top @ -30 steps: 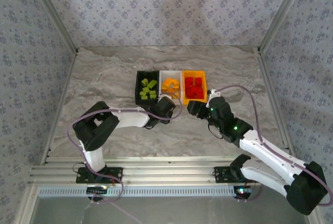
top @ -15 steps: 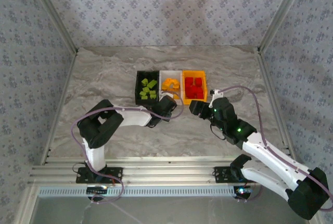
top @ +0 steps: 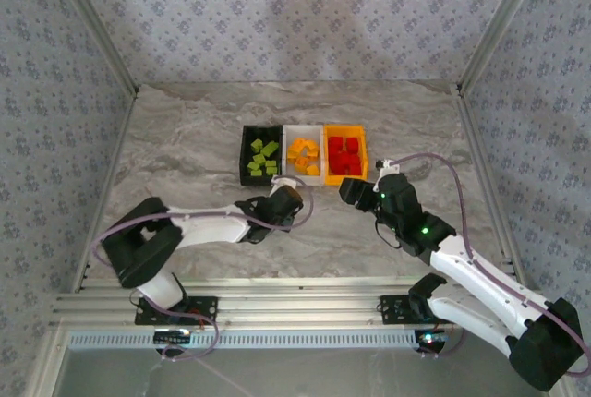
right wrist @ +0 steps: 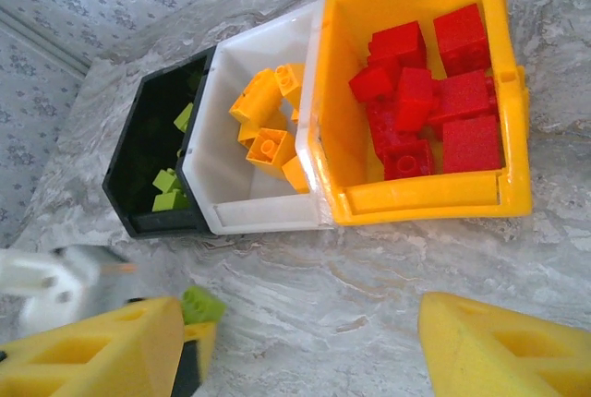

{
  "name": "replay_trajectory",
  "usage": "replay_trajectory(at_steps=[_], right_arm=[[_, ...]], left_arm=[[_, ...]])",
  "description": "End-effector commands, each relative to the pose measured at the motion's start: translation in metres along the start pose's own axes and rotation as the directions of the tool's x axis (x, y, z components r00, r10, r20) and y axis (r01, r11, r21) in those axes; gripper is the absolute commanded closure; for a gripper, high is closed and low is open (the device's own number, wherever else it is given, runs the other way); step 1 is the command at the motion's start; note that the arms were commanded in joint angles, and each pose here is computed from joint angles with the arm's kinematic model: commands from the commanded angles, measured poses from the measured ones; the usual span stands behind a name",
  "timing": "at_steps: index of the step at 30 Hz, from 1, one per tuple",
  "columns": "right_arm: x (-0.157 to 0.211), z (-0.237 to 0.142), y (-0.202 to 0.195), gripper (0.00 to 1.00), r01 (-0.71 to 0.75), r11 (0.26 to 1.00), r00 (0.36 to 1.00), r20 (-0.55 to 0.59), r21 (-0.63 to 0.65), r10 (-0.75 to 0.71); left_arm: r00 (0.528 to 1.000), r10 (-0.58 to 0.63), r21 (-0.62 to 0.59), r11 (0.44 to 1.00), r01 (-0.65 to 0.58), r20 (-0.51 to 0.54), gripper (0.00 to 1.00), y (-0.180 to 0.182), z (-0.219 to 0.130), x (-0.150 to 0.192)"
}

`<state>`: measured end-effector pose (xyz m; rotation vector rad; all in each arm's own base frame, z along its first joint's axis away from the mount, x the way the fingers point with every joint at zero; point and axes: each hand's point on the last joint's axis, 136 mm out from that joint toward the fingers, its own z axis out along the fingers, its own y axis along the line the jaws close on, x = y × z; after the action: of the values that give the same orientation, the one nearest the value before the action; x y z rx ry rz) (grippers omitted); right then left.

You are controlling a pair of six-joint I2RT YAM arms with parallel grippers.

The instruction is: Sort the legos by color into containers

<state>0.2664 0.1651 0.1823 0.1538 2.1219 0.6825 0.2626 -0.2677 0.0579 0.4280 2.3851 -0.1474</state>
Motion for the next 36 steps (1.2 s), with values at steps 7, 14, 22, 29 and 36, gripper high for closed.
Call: replay_trajectory(at_steps=[7, 14, 22, 29, 36], right_arm=[[0.002, 0.0, -0.011, 0.3, -0.028, 0.999, 1.0, 0.003, 0.035, 0.028], [0.004, 0.001, -0.016, 0.3, -0.035, 0.998, 0.999, -0.007, 0.051, 0.035], [0.001, -0.004, -0.017, 0.3, -0.049, 0.997, 0.999, -0.002, 0.054, 0.049], [-0.002, -0.005, -0.017, 0.24, -0.043, 0.997, 0.999, -0.001, 0.059, 0.043], [-0.01, -0.005, -0.031, 0.0, -0.039, 0.989, 0.998, 0.05, 0.14, 0.032]], left_arm=[[0.972, -0.182, -0.026, 0.982, 0.188, 0.151, 0.73, 0.05, -0.053, -0.085], [0.954, -0.279, -0.071, 0.955, 0.288, 0.115, 0.72, 0.087, 0.003, -0.129], [0.94, -0.321, -0.102, 0.938, 0.333, 0.116, 0.43, 0.106, 0.039, -0.165], [0.914, -0.338, 0.0, 0.938, 0.347, 0.226, 0.01, 0.099, -0.017, -0.197], [0.837, -0.33, 0.057, 0.938, 0.341, 0.436, 0.0, 0.113, -0.096, -0.181]])
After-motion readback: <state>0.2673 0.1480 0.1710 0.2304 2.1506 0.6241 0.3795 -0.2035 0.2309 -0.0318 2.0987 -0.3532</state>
